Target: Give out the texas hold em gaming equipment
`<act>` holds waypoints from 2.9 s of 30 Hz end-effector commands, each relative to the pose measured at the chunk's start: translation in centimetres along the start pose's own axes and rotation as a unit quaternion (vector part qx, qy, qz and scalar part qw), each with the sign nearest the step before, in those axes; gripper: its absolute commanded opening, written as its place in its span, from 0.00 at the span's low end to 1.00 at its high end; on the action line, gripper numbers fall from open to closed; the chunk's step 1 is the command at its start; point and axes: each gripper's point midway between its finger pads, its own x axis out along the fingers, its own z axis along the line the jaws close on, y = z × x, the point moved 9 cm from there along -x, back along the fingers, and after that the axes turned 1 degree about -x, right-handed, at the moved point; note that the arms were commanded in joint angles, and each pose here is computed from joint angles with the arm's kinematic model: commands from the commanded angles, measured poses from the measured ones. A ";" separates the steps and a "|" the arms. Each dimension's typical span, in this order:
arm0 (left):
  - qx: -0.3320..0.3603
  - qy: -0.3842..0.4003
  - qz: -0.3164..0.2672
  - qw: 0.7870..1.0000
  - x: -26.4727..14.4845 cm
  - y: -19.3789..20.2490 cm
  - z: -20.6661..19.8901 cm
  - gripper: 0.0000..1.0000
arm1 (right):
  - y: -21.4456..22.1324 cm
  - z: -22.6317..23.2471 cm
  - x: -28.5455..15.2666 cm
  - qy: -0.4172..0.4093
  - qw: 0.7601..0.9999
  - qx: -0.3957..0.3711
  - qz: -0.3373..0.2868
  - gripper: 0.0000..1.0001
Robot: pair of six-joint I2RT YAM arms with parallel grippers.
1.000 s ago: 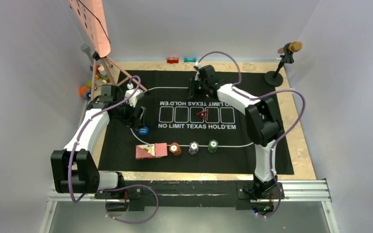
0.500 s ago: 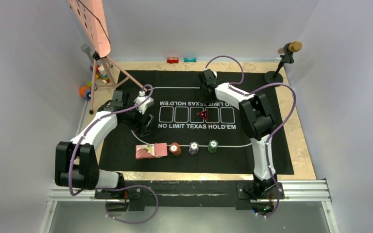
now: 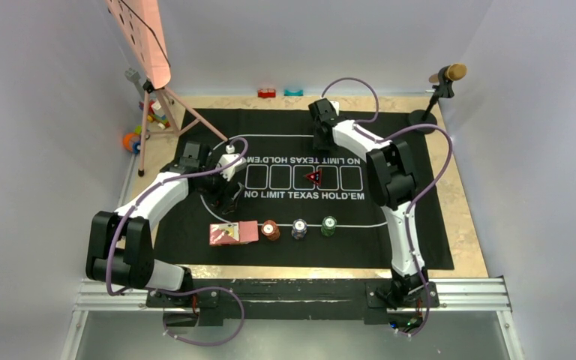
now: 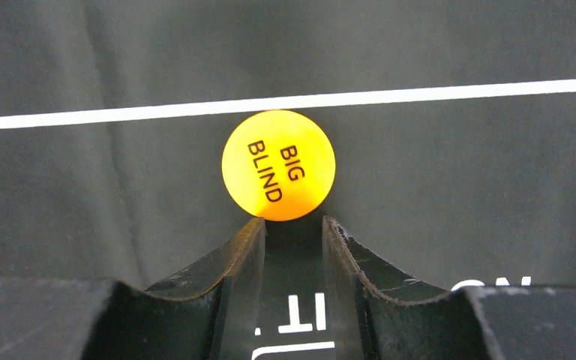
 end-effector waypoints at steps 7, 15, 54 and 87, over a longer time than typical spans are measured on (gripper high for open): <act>0.050 -0.045 -0.006 0.998 -0.4 -0.6 1.1 1.00 | -2.2 0.9 1.2 -0.009 1.000 -0.008 -0.009 0.36; 0.072 -0.059 -0.010 0.996 -0.4 -1.0 1.1 1.00 | -3.1 1.0 1.0 -0.017 0.999 -0.027 -0.029 0.36; 0.165 -0.107 0.002 0.980 0.8 -0.9 2.7 1.00 | 11.0 1.5 -7.2 -0.019 0.990 -0.141 0.006 0.50; 0.143 -0.116 -0.007 0.983 -1.5 -1.5 2.5 1.00 | 12.4 -1.4 -11.6 0.010 0.996 -0.086 0.008 0.68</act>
